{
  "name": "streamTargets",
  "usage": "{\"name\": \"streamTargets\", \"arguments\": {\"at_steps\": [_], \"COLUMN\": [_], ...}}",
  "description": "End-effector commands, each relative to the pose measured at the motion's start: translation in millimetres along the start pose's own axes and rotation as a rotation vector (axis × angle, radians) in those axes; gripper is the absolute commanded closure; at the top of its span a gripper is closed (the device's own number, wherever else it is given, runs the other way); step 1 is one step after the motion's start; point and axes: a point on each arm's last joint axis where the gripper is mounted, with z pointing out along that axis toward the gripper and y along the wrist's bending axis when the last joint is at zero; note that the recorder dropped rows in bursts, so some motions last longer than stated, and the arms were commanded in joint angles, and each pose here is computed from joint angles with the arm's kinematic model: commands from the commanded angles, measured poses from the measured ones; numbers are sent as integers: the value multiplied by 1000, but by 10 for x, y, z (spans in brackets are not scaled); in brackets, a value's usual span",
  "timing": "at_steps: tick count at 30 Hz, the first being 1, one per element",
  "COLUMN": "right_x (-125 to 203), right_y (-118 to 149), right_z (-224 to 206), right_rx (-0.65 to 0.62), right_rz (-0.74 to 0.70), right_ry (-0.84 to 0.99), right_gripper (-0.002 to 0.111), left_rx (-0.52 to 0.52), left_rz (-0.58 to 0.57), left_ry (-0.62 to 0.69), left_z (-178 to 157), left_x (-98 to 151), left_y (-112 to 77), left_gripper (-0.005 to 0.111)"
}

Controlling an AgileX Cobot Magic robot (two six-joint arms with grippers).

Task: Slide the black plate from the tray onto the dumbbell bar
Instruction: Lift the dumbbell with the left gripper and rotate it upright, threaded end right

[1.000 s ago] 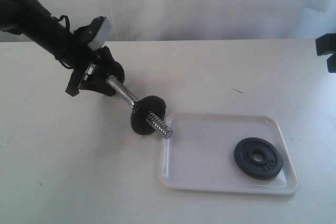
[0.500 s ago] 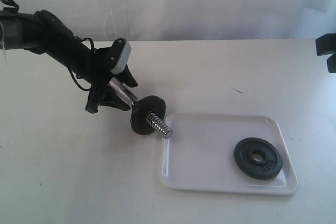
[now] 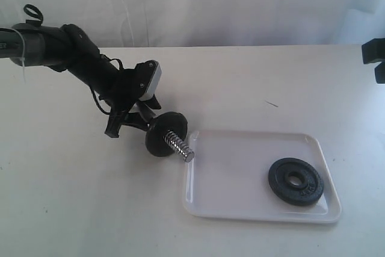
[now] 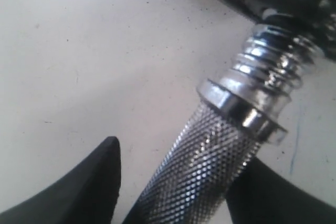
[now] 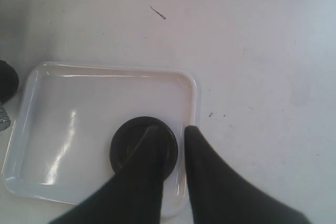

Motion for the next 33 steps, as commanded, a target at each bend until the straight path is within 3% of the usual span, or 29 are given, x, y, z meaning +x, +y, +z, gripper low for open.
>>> {"name": "streamTargets", "arguments": {"at_steps": [1,5,7,14,22,33], "right_x": [-21,-21,-21,-23,-23,-23], "right_y": [-14,-14,-14,-15,-15,-15], "right_z": [-17,-17,-17,-17,-17,-17], "right_rx": [6,6,6,7,7,7], "right_rz": [-9,-9,-9,-9,-9,-9], "right_ry": [-15,-15,-15,-16,-16,-16], "right_gripper": [93,93,93,93,93,93], "left_rx": [65,71,77,69,84,112], "left_rz": [150,152,147,116,88,58], "left_ry": [-29,-34,-39,-50,-76,-105], "left_z": [76,79,93,176,206,201], "left_x": [-5,-14,-10,25,18,-8], "left_y": [-90,-95,-104,-114,-136,-161], "left_gripper": [58,45,44,51,74,73]}}
